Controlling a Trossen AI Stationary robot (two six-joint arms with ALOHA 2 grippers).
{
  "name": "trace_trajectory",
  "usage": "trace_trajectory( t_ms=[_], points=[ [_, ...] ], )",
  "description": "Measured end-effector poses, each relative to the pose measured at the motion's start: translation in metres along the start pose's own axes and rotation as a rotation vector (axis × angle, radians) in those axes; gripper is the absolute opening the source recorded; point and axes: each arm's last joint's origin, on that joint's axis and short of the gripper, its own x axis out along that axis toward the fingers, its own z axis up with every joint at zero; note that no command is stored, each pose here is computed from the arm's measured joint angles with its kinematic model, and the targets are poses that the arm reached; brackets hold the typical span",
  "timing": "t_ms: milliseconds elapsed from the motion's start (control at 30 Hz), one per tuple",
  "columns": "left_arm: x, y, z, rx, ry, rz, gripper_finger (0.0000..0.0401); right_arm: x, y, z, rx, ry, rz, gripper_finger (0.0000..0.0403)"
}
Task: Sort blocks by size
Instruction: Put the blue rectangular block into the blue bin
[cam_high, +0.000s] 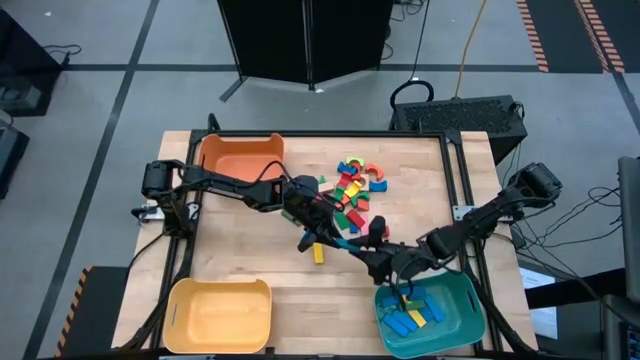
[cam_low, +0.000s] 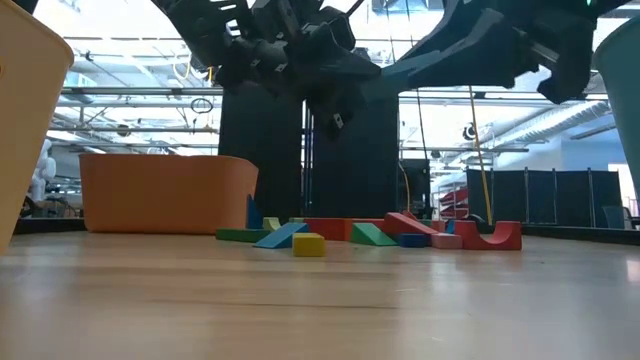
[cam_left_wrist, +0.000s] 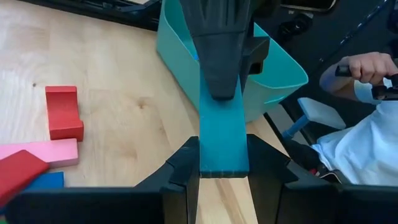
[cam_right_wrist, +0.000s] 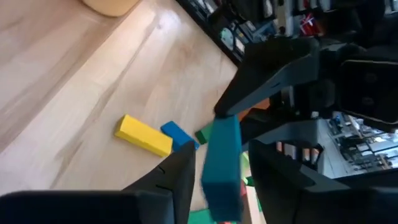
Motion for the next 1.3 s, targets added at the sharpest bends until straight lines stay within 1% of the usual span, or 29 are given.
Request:
trace_trajectory(
  t_ms=[133, 300, 400, 467, 567, 800, 933, 1100, 1300],
  points=[
    [0.0, 0.0, 0.0, 0.0, 0.0, 0.0, 0.0094, 0.001, -0.001, -0.001, 0.002, 0.003, -0.002, 0.0112],
    [0.0, 0.0, 0.0, -0.004, 0.001, -0.001, 0.0096, 0.001, -0.001, -0.001, -0.001, 0.003, 0.0, 0.0072],
    [0.0, 0.0, -0.001, -0.012, 0.003, -0.002, 0.0108, 0.001, -0.001, -0.001, -0.013, 0.005, -0.003, 0.0049],
    [0.0, 0.0, -0.001, -0.012, 0.003, -0.001, 0.0118, 0.001, -0.001, -0.001, -0.02, 0.005, -0.004, 0.0041],
    [0.0, 0.0, 0.0, -0.005, 0.002, -0.001, 0.0127, 0.001, -0.001, -0.001, -0.02, 0.004, -0.005, 0.004],
    [0.0, 0.0, 0.0, 0.01, 0.001, 0.003, 0.013, 0.0, -0.001, 0.0, -0.021, 0.003, -0.005, 0.004],
    [0.0, 0.0, 0.0, 0.069, -0.003, 0.003, 0.0131, -0.003, 0.001, 0.002, -0.024, -0.006, -0.012, 0.004],
    [0.0, 0.0, 0.002, 0.143, -0.015, 0.003, 0.0132, -0.013, 0.002, 0.007, -0.025, -0.012, -0.05, 0.004],
    [0.0, -0.001, 0.003, 0.176, -0.02, -0.006, 0.0132, -0.024, 0.0, 0.011, -0.012, -0.032, -0.069, 0.004]
  ],
)
